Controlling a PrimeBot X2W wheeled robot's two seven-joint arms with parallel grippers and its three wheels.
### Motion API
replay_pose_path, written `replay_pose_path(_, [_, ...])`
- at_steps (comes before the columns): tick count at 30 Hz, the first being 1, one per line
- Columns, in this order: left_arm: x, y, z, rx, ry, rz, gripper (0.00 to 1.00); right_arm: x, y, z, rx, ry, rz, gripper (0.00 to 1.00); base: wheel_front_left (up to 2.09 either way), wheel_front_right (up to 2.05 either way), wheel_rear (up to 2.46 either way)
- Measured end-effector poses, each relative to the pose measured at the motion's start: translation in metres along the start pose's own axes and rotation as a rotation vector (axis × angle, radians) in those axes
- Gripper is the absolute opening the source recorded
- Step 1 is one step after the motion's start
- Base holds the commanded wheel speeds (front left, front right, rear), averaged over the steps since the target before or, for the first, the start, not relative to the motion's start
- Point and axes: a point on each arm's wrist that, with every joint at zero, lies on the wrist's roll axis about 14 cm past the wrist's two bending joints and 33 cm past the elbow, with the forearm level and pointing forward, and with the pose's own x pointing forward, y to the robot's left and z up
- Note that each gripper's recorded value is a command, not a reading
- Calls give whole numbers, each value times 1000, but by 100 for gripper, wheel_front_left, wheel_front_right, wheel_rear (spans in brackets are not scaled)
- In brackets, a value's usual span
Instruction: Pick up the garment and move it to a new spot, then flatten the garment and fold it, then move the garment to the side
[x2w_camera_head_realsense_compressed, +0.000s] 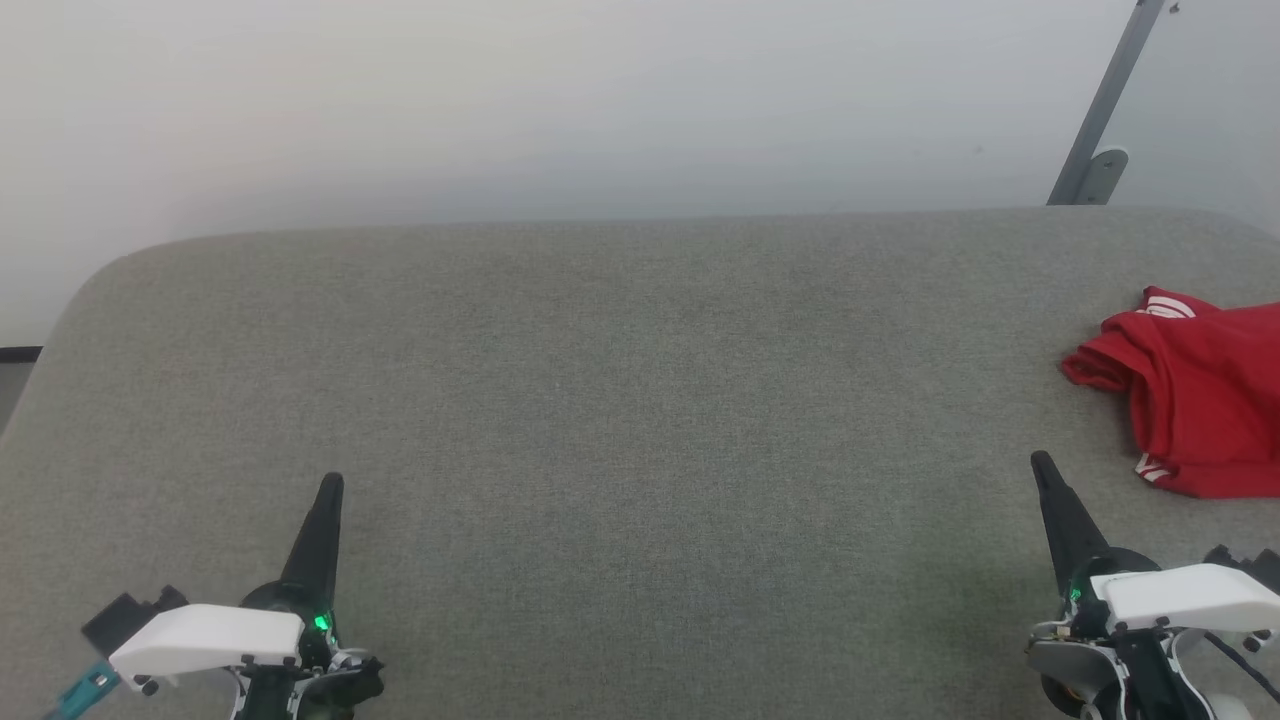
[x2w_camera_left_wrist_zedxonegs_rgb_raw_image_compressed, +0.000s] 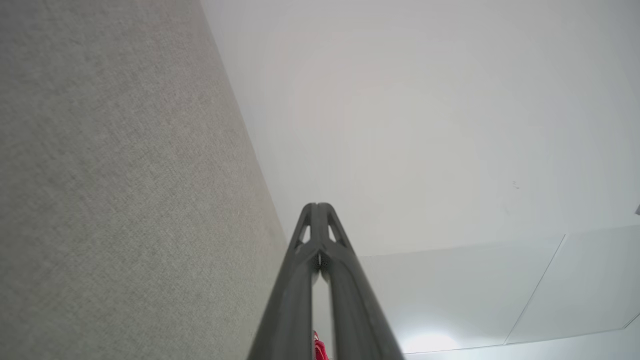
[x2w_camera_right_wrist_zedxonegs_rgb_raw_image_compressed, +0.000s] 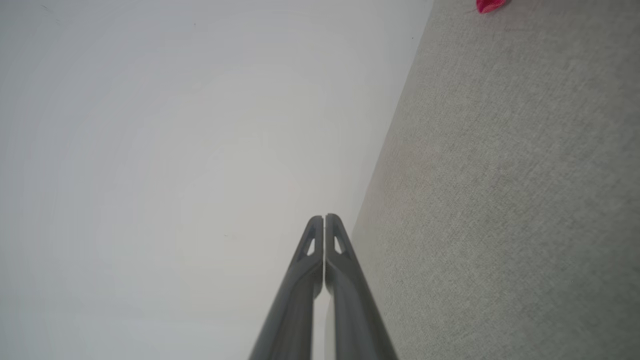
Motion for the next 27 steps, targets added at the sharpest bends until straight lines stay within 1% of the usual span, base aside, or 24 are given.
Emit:
replay_pose_path(21, [7,-12,-11,-133,32,-38,0,3,10,-1,134,3,36,0,0,0,0])
replay_pose_path(27, [7,-12,-12,-144,36,-39,0,3,11,-1,150,3,40,0,0,0,0])
